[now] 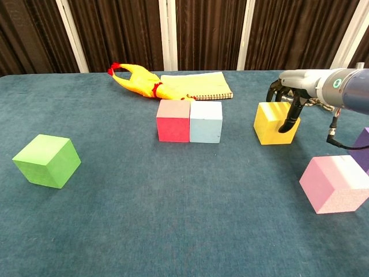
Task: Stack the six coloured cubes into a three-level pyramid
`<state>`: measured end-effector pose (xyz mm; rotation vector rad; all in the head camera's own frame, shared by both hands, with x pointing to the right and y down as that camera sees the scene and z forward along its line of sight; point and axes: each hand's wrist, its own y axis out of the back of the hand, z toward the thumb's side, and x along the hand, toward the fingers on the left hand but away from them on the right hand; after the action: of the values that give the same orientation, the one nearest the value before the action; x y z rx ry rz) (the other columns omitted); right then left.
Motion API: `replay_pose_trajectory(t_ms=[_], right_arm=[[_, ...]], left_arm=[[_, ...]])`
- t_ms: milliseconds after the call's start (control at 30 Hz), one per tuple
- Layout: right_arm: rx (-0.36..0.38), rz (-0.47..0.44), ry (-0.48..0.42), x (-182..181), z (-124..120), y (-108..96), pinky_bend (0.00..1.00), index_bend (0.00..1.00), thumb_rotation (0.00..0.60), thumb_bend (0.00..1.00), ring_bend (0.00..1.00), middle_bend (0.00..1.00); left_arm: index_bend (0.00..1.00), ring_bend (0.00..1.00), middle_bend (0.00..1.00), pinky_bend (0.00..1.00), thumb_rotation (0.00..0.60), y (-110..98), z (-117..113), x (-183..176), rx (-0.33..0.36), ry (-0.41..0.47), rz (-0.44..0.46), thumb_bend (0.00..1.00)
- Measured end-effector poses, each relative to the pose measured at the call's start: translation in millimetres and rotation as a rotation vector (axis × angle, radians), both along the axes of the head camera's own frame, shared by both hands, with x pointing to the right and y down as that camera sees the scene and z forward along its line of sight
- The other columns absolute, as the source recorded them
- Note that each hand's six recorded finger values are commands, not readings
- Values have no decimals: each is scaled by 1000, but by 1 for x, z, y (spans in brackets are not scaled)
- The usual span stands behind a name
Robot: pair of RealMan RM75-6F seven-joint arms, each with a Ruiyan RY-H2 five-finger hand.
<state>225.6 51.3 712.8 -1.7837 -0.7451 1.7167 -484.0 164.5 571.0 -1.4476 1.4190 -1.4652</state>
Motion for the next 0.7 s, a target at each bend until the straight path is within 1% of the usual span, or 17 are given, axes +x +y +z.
replay_pose_trajectory(t_ms=[200,500,600,700], right_arm=[[4,-1,-3,0,-1,0,0,340,600,131,160,314],[-1,1,-3,0,2,1,0,343,600,131,167,317],[4,0,-4,-1,1,-1,0,343,600,131,177,332],[8,-3,-4,-2,0,-2,0,343,600,131,204,366]], left_arm=[[188,0,0,0,600,0,2,1,-6,15,-9,281],[192,0,0,0,600,0,3,1,-7,22,-18,281],[194,0,0,0,600,0,3,1,-8,24,-20,281],[196,0,0,0,600,0,4,1,-9,29,-24,281]])
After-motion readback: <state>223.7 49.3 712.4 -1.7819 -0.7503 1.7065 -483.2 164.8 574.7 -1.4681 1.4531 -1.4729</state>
